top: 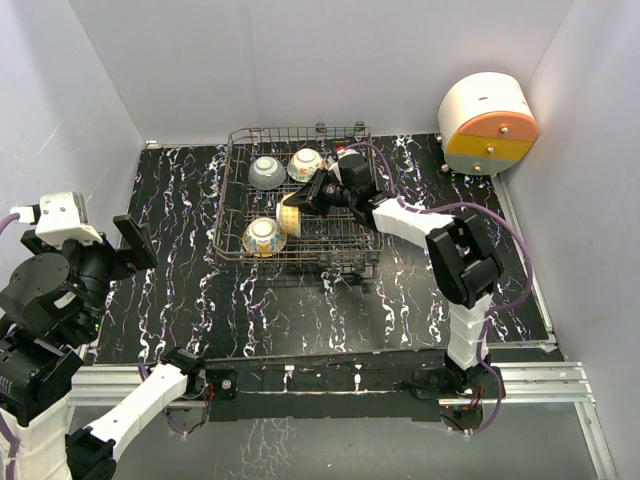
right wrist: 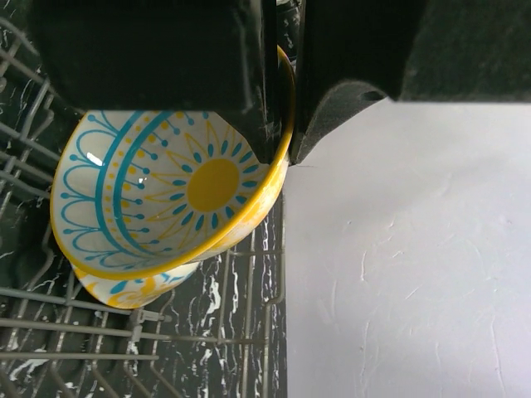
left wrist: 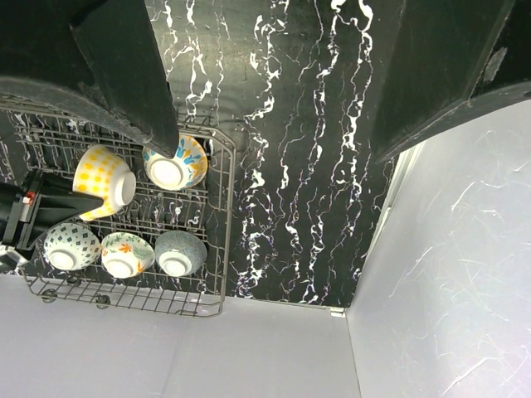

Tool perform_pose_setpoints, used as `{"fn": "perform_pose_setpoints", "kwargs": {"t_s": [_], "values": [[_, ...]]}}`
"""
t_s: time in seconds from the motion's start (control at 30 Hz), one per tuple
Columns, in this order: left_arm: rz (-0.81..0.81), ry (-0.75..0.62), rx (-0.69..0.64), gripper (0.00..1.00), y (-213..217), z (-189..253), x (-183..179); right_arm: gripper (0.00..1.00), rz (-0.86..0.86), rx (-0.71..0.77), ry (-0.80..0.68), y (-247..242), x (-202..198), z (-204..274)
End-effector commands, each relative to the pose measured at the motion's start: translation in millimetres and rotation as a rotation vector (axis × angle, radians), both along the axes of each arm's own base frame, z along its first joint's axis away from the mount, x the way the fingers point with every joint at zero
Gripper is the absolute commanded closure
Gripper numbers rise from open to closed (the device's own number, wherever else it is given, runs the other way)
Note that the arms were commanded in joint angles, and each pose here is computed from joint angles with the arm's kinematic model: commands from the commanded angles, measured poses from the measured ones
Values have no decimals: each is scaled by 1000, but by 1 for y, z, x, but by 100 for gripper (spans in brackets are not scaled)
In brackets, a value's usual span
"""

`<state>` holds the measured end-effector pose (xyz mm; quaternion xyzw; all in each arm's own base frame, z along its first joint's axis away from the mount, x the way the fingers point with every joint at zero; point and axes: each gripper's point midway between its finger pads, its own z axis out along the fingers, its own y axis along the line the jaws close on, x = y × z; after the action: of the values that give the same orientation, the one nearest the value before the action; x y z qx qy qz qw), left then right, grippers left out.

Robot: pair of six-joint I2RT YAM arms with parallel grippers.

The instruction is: Load the bowls into the dish rack

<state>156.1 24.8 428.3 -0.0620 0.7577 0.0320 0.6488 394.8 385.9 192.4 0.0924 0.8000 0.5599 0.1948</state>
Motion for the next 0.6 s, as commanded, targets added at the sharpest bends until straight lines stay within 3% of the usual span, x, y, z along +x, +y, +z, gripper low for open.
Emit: {"fn": "perform_pose_setpoints", "kwargs": {"t_s": [0.0, 0.57], "values": [[19, -23, 11, 4, 7, 7, -5, 92, 27, 132, -107, 14, 15, 38], [1, -9, 56, 4, 1, 5, 8, 91, -33, 61, 74, -2, 9, -36]]}}
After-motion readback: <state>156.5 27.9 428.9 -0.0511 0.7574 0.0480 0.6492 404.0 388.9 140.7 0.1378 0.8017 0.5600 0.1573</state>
